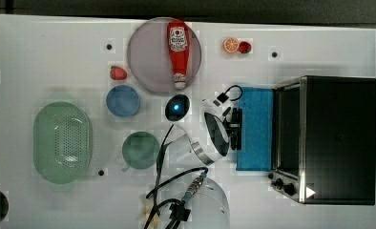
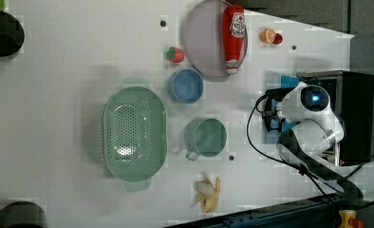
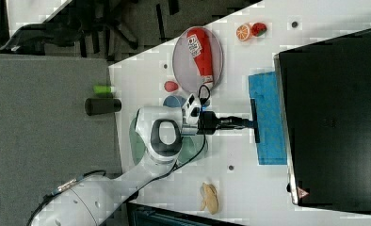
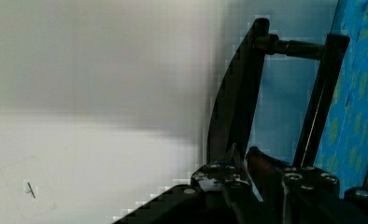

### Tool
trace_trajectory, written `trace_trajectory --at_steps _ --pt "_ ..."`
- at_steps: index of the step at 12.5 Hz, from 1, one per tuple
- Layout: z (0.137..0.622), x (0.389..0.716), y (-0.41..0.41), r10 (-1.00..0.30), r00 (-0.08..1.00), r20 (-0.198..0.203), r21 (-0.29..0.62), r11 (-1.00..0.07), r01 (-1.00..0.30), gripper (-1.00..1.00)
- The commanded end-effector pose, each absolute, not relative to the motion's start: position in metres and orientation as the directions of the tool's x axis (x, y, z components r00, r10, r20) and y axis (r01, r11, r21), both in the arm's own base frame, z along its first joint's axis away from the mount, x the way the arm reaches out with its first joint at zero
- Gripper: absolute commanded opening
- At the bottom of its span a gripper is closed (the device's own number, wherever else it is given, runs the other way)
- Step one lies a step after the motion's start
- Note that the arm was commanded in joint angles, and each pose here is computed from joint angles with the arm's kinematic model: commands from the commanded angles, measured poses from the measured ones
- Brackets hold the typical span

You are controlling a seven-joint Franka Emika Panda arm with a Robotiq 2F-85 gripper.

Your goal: Flap open oven.

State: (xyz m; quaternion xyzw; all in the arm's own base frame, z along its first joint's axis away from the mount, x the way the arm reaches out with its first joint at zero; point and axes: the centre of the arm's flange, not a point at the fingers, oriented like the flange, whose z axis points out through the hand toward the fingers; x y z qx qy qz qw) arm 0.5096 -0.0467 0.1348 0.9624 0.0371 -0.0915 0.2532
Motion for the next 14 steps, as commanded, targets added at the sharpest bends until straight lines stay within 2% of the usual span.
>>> trace_trajectory --at_steps 1,3,5,7,10,12,14 --pt "0.136 0.517 -0.044 -0.044 0.99 -0.134 0.495 -0.869 0.028 -0.65" --pt "0.13 0.522 -0.042 -0.085 0.989 -0.118 0.515 -0.857 -0.013 -0.65" --pt "0.132 0.528 -0.036 -0.074 0.992 -0.105 0.511 -0.86 -0.01 -0.65" --pt "0.144 0.538 -0.025 -0.083 0.995 -0.062 0.478 -0.877 -0.043 -0.65" --pt "0.192 0.556 -0.013 -0.184 0.982 0.032 0.38 -0.907 -0.182 -0.65" --pt "0.237 0.567 -0.011 -0.287 0.953 0.095 0.283 -0.91 -0.303 -0.65" --pt "0.288 0.572 -0.011 -0.411 0.905 0.113 0.173 -0.888 -0.425 -0.65"
